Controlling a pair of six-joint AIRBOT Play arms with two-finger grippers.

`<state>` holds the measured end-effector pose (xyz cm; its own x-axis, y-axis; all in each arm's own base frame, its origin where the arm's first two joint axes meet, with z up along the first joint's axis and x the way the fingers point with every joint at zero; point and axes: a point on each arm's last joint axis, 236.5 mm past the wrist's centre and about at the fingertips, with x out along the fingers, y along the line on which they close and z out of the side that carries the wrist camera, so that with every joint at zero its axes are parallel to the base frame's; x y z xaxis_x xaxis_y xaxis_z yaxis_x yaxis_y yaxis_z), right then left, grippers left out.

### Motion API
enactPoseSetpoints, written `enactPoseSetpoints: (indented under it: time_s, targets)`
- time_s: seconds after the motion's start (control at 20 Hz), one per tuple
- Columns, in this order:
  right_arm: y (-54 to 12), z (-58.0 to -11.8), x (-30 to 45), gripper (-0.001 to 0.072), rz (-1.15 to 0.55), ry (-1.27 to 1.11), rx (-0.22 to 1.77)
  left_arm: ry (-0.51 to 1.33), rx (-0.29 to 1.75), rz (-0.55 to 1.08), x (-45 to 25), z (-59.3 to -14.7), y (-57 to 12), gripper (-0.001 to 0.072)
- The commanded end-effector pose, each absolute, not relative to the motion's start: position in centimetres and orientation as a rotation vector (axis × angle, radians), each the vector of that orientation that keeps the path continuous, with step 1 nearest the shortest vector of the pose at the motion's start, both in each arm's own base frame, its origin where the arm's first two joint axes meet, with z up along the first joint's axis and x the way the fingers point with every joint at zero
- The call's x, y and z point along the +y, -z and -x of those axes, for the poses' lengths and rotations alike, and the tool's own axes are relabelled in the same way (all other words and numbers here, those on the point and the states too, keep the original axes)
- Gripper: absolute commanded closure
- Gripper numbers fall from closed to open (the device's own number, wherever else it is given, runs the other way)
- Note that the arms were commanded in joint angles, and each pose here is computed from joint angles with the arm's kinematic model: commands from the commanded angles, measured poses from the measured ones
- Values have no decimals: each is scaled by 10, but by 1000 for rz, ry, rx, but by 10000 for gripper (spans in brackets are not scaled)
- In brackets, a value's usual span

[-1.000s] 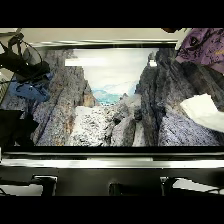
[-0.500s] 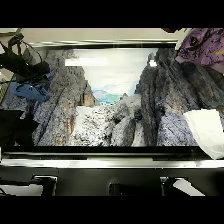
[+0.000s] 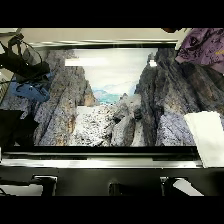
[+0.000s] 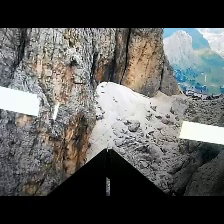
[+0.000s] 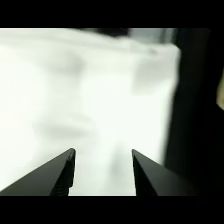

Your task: Fold the clothes and pants, and hang the long-sleeved shirts on hangers.

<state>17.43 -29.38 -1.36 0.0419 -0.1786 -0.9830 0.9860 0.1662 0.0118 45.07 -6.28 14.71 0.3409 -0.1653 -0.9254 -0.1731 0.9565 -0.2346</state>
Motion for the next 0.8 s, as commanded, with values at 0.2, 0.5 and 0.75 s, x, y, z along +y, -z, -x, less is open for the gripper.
enactPoseSetpoints:
  time_s: [0.2, 0.5, 0.75]
  targets:
    - [-170, -431, -207, 522, -840, 383, 541, 16, 1225, 288, -63, -451, -148, 692]
    - [-137, -448, 31, 683, -360, -108, 899, 255, 1173, 149, -87, -433, -165, 693]
    - [-101, -391, 133, 683, -60, -317, 1112, 299, 1132, 189, -97, -388, -138, 693]
